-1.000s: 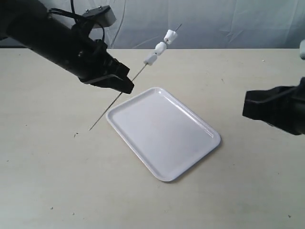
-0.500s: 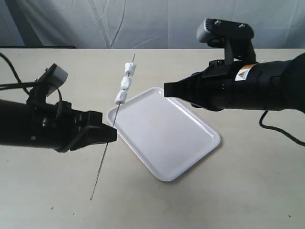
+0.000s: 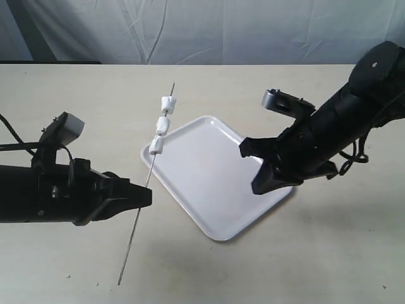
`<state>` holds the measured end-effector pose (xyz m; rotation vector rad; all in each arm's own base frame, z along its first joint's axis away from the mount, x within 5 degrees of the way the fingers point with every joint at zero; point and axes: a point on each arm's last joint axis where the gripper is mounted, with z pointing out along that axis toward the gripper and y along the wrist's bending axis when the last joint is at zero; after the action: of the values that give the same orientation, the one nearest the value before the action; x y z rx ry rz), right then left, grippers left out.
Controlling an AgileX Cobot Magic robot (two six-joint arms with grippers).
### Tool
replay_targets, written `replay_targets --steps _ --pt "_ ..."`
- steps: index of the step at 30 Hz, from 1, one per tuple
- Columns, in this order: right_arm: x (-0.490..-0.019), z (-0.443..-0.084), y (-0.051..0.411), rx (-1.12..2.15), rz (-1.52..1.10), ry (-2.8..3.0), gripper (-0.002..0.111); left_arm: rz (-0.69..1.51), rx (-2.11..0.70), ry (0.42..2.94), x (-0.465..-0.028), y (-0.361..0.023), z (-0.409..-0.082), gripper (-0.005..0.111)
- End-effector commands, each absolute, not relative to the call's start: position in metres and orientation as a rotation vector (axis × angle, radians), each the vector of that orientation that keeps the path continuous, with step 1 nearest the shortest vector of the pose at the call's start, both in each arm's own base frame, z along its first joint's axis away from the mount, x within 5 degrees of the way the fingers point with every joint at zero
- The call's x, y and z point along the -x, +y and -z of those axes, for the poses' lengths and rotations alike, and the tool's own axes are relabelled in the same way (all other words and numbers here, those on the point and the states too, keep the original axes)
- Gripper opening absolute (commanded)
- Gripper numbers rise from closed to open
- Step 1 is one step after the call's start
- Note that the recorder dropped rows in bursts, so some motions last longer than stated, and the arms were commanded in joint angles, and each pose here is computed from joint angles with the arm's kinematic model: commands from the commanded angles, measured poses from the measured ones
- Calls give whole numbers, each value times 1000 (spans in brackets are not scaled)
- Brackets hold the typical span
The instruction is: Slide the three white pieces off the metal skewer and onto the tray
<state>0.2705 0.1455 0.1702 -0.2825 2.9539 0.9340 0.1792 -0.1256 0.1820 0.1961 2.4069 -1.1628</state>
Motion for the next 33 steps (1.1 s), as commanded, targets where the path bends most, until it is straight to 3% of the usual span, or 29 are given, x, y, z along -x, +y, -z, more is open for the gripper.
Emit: replay_targets --steps 1,8,14,16,22,25,30,33 --pt "-286 -186 161 294 -1484 2604 0 1304 -157 2400 -186 -127 -181 0" --pt "-298 -177 158 359 -1596 2427 4 1522 -62 2352 -205 -114 -173 0" --pt "-311 -165 155 156 -1787 2313 48 1619 -66 2366 -210 -113 -153 0" --pt "-314 -162 158 117 -1827 2261 48 1657 -94 2354 -209 -114 -149 0" --pt "-316 -154 160 162 -1745 2274 21 1721 -180 2291 -208 -116 -148 0" --pt "-316 -154 160 183 -1739 2265 23 1720 -188 2286 -208 -116 -148 0" --pt "-316 -154 160 219 -1719 2250 39 1719 -190 2285 -208 -116 -148 0" --pt "-318 -156 161 227 -1719 2240 41 1717 -195 2280 -209 -117 -149 0"
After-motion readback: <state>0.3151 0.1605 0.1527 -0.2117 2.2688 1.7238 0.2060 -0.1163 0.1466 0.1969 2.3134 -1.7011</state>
